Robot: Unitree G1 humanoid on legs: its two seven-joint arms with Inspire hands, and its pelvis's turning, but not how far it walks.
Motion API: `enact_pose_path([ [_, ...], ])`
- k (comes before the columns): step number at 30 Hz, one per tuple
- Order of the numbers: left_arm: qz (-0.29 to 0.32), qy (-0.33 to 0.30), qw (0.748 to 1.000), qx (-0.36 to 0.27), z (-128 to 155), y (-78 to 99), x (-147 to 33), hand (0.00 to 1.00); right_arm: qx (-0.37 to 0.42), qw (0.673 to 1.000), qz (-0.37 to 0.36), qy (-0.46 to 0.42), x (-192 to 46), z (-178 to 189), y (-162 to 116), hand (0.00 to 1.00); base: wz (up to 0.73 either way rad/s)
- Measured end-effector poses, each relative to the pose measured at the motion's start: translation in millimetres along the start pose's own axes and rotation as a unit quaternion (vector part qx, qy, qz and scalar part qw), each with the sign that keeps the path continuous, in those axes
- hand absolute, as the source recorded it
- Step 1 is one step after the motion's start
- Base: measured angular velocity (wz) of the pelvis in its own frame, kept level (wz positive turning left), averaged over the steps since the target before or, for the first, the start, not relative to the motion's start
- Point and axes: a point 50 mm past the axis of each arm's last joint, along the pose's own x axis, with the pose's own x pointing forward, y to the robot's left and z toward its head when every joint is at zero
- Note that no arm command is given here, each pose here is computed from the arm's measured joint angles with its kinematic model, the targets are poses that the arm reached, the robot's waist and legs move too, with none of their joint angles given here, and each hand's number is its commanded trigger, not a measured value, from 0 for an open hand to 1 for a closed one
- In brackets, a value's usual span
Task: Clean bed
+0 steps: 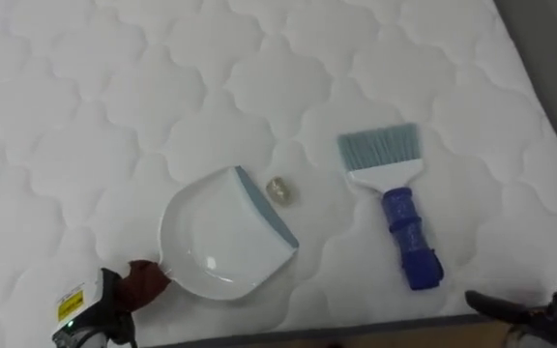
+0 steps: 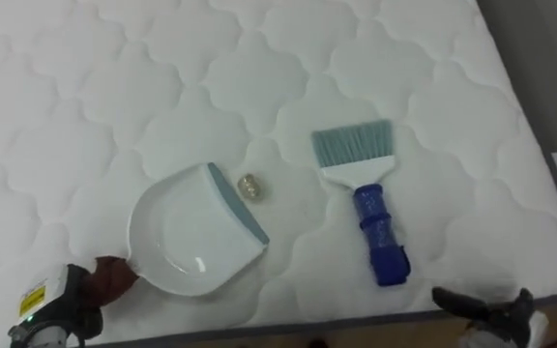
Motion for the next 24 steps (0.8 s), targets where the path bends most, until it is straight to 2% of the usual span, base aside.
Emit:
enact_pose_path([
  [5,-0.003,0.022,1.0,-0.023,-4,-1.4,-1.3,1.0,-0.054,0.995,-0.015,-0.078,-3,19,9,0.0,0.02],
  [12,-0.006,0.05,0.998,-0.035,-4,1.1,2.9,1.0,-0.079,0.987,-0.022,-0.141,-7,41,23,0.0,0.08],
  [18,-0.046,0.068,0.994,-0.073,1,0.8,7.7,1.0,-0.097,0.981,-0.001,-0.166,-12,48,34,0.0,0.03],
  [24,-0.058,0.06,0.992,-0.096,11,5.2,14.2,1.0,-0.108,0.979,0.012,-0.173,-14,49,40,0.0,0.01],
])
